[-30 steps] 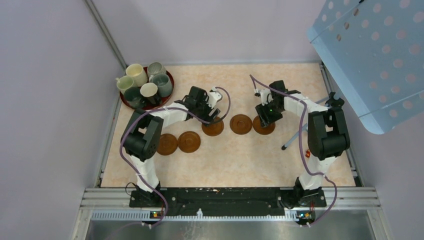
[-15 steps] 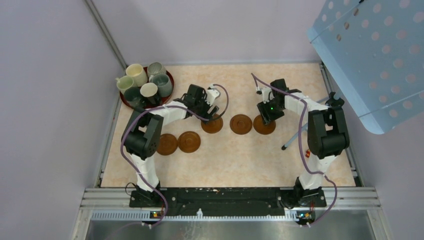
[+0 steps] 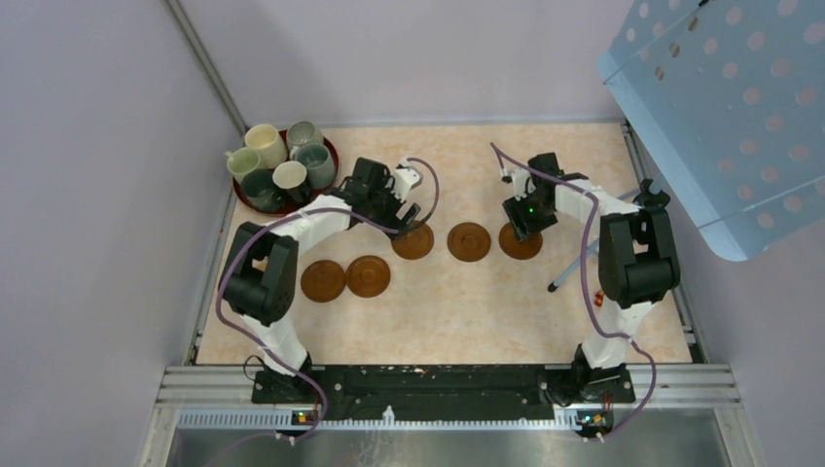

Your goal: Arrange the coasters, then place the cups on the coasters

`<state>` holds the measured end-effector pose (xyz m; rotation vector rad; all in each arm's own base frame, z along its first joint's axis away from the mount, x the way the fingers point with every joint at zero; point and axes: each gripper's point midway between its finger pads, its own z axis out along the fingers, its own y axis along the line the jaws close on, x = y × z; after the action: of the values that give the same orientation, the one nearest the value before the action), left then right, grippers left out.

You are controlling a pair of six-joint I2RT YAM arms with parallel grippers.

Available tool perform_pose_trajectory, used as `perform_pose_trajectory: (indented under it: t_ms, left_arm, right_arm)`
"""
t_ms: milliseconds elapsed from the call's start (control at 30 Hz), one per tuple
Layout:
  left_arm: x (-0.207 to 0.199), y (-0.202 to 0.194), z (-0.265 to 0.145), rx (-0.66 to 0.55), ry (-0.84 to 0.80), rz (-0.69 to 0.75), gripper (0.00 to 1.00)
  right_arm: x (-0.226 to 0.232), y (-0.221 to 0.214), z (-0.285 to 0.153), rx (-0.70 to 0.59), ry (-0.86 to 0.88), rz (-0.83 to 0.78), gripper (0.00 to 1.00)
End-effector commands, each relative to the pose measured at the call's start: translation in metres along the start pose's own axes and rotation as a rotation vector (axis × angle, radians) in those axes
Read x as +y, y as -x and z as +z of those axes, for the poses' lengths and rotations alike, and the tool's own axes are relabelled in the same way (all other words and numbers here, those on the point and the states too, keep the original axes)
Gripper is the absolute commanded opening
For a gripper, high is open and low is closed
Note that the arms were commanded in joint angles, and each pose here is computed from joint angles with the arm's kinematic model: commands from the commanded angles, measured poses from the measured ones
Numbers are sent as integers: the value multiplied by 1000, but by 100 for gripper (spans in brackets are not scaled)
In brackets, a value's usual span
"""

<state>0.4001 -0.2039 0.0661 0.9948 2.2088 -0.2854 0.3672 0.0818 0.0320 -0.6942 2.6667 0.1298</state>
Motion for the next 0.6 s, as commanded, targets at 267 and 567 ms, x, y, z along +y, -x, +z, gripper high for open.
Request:
perform_pose_trajectory:
  t_ms: [267, 567]
  left_arm:
    - [-18, -60, -84, 63, -179, 125, 99]
    - [2, -91, -89, 104, -172, 73, 99]
  right_arm:
    - [20, 73, -65, -235, 109, -40, 59]
    - [59, 75, -78, -258, 251, -66, 60]
